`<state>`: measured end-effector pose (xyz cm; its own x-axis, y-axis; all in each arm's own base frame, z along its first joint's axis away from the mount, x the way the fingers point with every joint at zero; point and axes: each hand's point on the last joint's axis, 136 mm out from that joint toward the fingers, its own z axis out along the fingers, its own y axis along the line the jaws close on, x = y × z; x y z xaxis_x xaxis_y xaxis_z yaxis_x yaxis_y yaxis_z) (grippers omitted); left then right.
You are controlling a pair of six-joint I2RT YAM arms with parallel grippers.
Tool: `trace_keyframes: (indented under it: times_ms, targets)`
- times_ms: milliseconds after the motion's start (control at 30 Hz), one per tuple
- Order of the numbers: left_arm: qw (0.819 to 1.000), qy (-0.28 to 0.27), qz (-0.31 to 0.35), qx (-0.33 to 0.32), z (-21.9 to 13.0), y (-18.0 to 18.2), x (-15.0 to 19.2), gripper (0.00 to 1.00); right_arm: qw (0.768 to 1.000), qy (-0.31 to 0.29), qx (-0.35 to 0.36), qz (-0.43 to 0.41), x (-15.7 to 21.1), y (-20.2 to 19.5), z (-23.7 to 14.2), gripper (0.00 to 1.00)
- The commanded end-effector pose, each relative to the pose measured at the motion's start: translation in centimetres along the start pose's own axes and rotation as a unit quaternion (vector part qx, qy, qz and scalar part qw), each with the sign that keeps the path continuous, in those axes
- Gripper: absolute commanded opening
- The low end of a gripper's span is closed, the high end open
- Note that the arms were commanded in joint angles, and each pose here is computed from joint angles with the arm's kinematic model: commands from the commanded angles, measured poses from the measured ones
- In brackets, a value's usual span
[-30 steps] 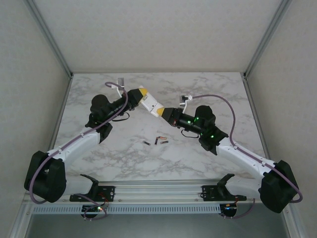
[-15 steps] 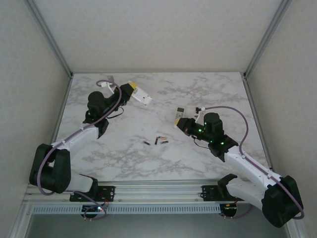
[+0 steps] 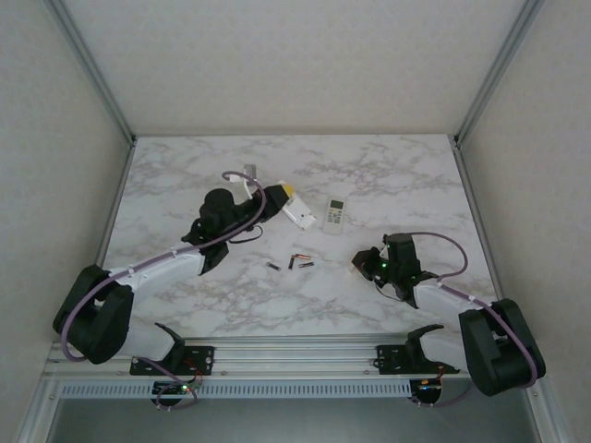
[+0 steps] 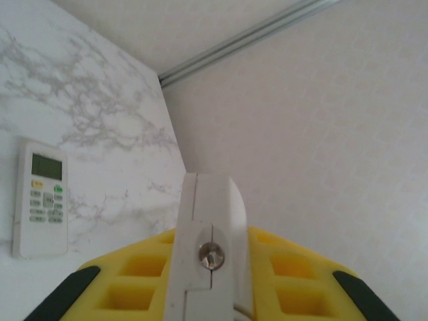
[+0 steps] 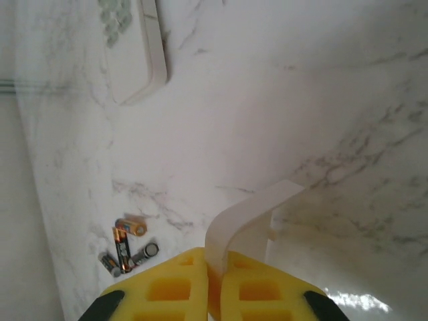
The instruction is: Load the batteries into the remote control
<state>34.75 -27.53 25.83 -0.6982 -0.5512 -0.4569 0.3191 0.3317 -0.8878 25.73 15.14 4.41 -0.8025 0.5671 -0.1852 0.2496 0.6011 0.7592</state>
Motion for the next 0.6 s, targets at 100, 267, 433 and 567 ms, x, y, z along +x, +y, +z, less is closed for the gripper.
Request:
trace_keyframes:
  times_ms: [100, 267, 433, 567]
  targets:
    - [1.0, -0.005, 0.008, -0.008, 0.7, 1.1, 0.8, 0.0, 0.995, -0.036, 0.084, 0.051, 0.6, -5.5, -1.4, 0.2]
    - [1.0, -0.01, 0.01, -0.02, 0.9, 1.4, 0.5, 0.0, 0.982, -0.092, 0.145, 0.079, 0.4, -7.8, -5.0, 0.47]
    - [0.993, -0.036, 0.031, -0.106, 0.6, 4.1, -0.8, 0.0, 0.976, -0.146, 0.14, 0.082, -0.5, -6.6, -8.8, 0.76]
    - [0.978, -0.084, 0.02, -0.192, -0.2, 7.8, -3.4, 0.0, 0.981, -0.187, 0.053, 0.013, -2.5, -0.9, -11.4, 0.8]
